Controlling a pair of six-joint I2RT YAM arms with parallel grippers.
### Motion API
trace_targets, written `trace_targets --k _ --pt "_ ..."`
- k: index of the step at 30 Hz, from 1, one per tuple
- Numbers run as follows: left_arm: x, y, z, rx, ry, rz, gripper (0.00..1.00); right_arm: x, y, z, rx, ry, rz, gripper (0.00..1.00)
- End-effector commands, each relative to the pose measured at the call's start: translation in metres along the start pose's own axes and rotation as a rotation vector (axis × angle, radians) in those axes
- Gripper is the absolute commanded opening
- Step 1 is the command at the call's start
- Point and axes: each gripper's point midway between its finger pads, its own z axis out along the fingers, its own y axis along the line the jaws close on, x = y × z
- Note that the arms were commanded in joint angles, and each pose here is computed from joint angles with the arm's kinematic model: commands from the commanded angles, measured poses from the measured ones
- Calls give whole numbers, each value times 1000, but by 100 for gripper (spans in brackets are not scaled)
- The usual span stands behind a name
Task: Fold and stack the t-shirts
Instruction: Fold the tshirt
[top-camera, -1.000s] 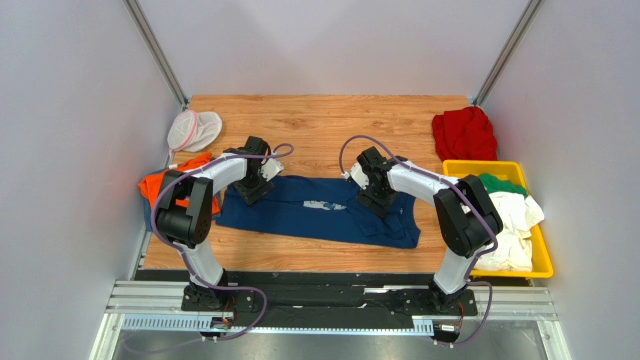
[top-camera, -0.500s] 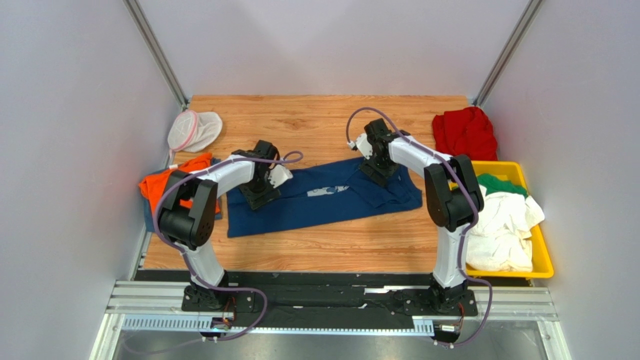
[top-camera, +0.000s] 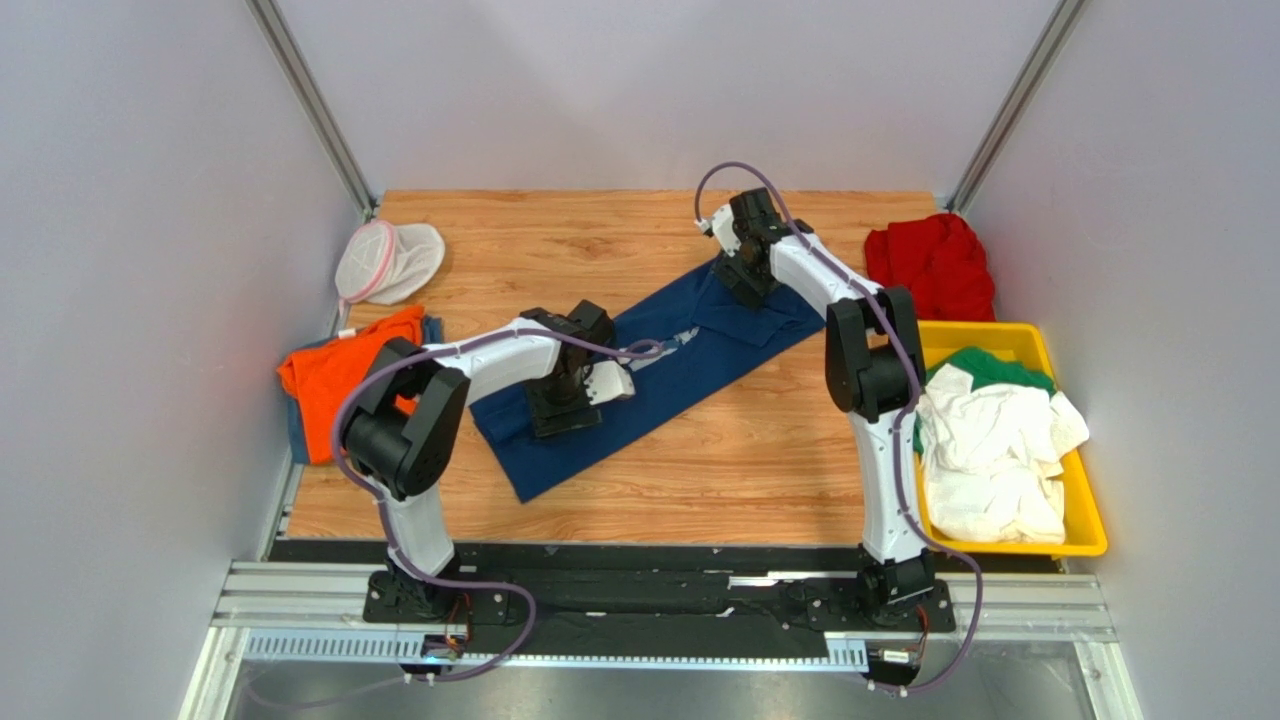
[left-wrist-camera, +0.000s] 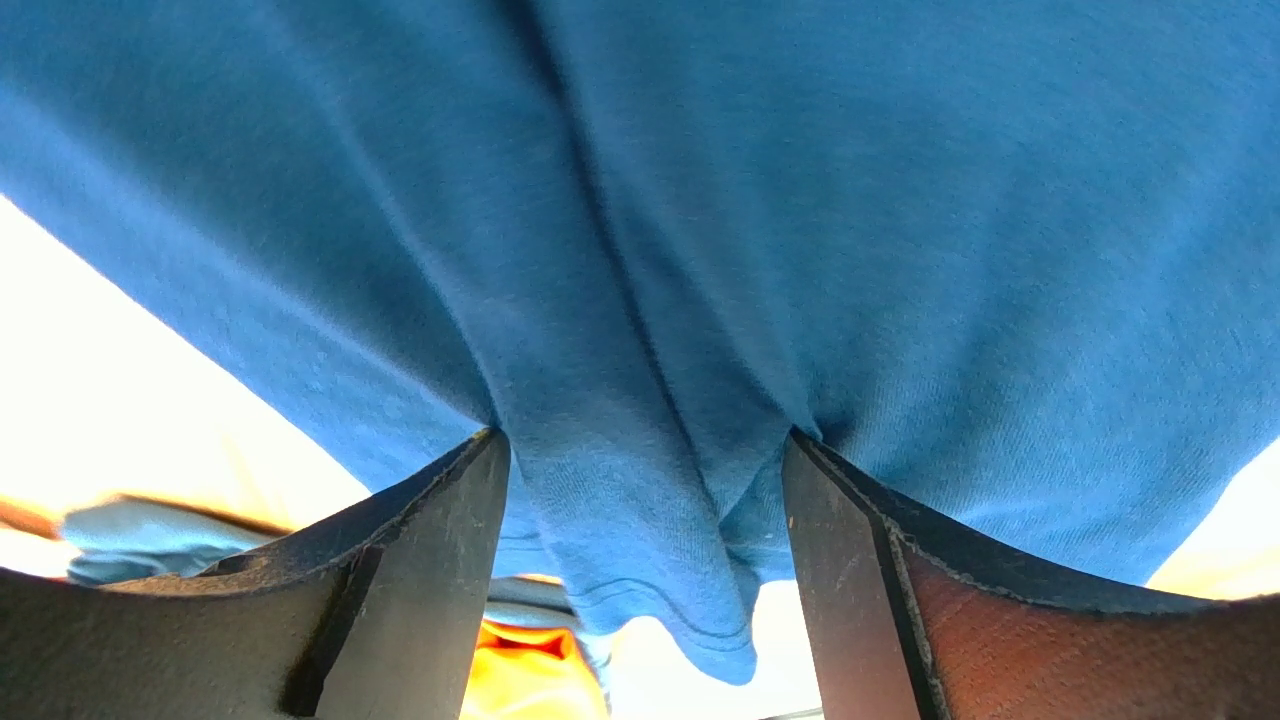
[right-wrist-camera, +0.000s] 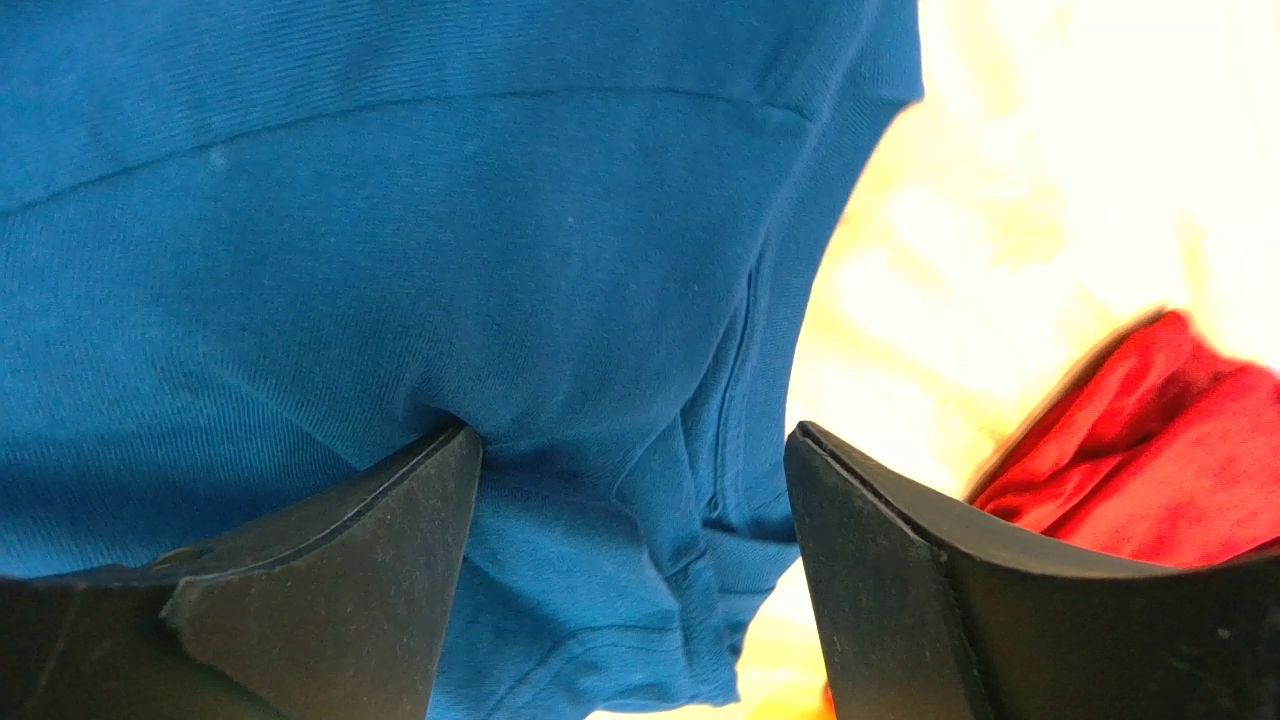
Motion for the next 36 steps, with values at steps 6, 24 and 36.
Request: trace_targets --k 6,24,36 --pt "-44 -23 -15 72 -19 168 76 -23 -21 33 65 -43 33 80" --pt "-124 -99 -31 218 -92 467 77 -72 -21 45 55 -200 45 82" --pt "-173 -139 -37 258 -170 589 77 -98 -9 41 -4 -304 14 82"
